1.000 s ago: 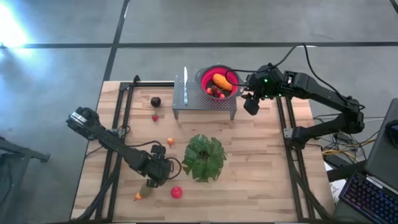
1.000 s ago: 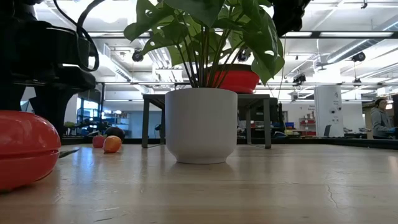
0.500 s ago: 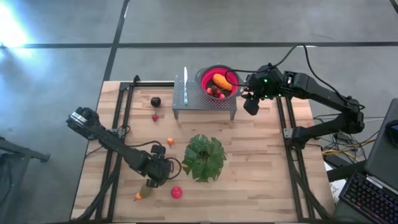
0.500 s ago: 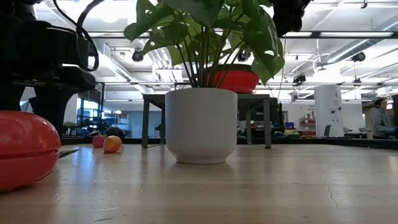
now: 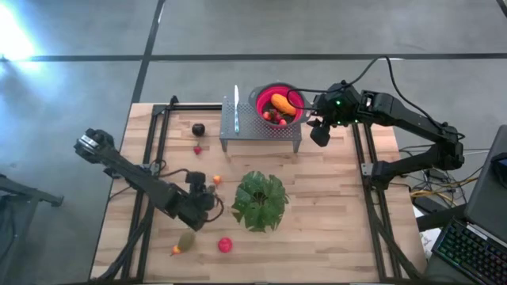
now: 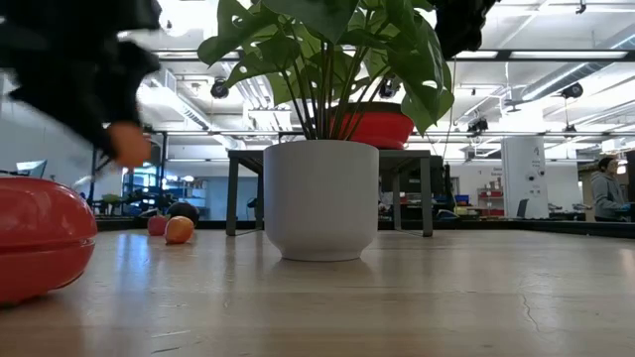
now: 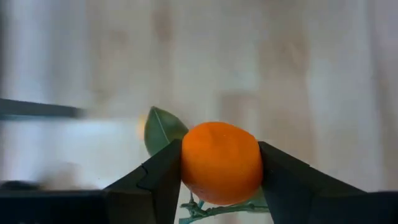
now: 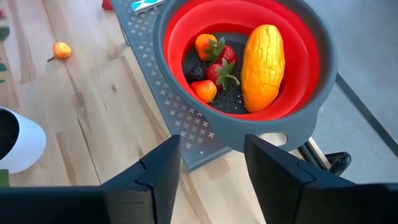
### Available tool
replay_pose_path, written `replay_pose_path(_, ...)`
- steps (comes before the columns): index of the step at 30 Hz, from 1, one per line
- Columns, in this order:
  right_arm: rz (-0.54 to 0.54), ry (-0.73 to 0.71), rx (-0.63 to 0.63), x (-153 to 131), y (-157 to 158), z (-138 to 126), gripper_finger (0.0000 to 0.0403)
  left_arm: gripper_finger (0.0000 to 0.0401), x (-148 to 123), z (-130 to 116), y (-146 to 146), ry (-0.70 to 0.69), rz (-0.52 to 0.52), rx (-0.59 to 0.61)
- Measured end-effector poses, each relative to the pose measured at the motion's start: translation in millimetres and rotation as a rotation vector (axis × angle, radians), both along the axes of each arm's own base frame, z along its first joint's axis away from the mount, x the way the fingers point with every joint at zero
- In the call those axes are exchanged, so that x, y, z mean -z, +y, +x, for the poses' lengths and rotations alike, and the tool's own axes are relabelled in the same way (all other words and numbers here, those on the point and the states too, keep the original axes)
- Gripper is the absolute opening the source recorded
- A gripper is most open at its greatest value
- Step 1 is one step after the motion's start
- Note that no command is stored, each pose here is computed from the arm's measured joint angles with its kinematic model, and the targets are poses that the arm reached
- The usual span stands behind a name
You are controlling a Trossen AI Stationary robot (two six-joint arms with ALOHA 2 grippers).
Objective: Pick & Place Fruit
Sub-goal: Put the tangerine into the red strainer bowl on the shelf
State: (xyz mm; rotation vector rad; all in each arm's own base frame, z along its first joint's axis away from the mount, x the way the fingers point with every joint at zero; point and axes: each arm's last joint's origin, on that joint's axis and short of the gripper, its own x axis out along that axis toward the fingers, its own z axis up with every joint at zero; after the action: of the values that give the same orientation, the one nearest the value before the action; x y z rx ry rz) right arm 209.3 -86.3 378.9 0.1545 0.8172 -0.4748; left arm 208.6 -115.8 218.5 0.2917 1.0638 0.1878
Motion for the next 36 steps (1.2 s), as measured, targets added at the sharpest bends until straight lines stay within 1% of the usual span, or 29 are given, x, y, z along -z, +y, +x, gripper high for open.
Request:
replay_pose_path(5, 0.002, 0.009, -0.018, 8.4, 2.2, 3.6, 0.0180, 0.0191, -25.5, -7.4, 12.3, -0.233, 0.166, -0.093)
replay_pose_path(7, -0.001, 0.004, -0.039, 14.6, 5.3, 7.8, 0.0177, 0.0191, -33.7, -9.7, 16.0, -0.326, 0.214, -0.125)
replay_pose_path(10, -0.018, -0.003, -0.095, 24.5, 13.1, 15.4, 0.0167, 0.0191, -44.5, -11.0, 18.9, -0.439, 0.267, -0.135)
replay_pose_path(14, -0.066, -0.092, -0.185, 34.4, 27.0, 31.1, 0.0148, 0.0191, -59.9, -9.4, 20.8, -0.595, 0.338, -0.156)
replay_pose_path(17, -0.121, -0.191, -0.257, 38.3, 38.0, 42.9, 0.0134, 0.0191, -70.3, -4.6, 21.4, -0.699, 0.352, -0.153)
replay_pose_path(18, -0.138, -0.221, -0.280, 39.9, 41.8, 46.1, 0.0131, 0.0191, -73.2, -2.5, 21.7, -0.738, 0.352, -0.148)
replay_pose_path(20, -0.171, -0.270, -0.320, 43.6, 48.1, 51.2, 0.0125, 0.0191, -77.3, 1.5, 22.9, -0.810, 0.332, -0.083)
replay_pose_path(25, -0.227, -0.361, -0.389, 53.1, 61.0, 58.6, 0.0119, 0.0191, -79.4, 7.5, 28.9, -1.088, 0.231, 0.208)
replay_pose_path(27, -0.241, -0.384, -0.411, 57.6, 65.5, 60.2, 0.0122, 0.0191, -79.3, 7.5, 34.0, -1.192, 0.201, 0.293)
replay_pose_path(29, -0.247, -0.408, -0.427, 59.7, 69.9, 61.4, 0.0129, 0.0191, -79.4, 7.2, 40.4, -1.274, 0.178, 0.335)
replay_pose_path(31, -0.260, -0.433, -0.447, 61.1, 74.5, 63.3, 0.0138, 0.0191, -78.1, 7.4, 47.1, -1.332, 0.160, 0.347)
replay_pose_path(34, -0.289, -0.461, -0.486, 64.5, 81.7, 66.8, 0.0152, 0.0191, -74.5, 9.3, 56.8, -1.365, 0.122, 0.378)
replay_pose_path(36, -0.312, -0.490, -0.511, 65.7, 86.6, 70.8, 0.0161, 0.0191, -72.5, 10.2, 63.0, -1.388, 0.066, 0.403)
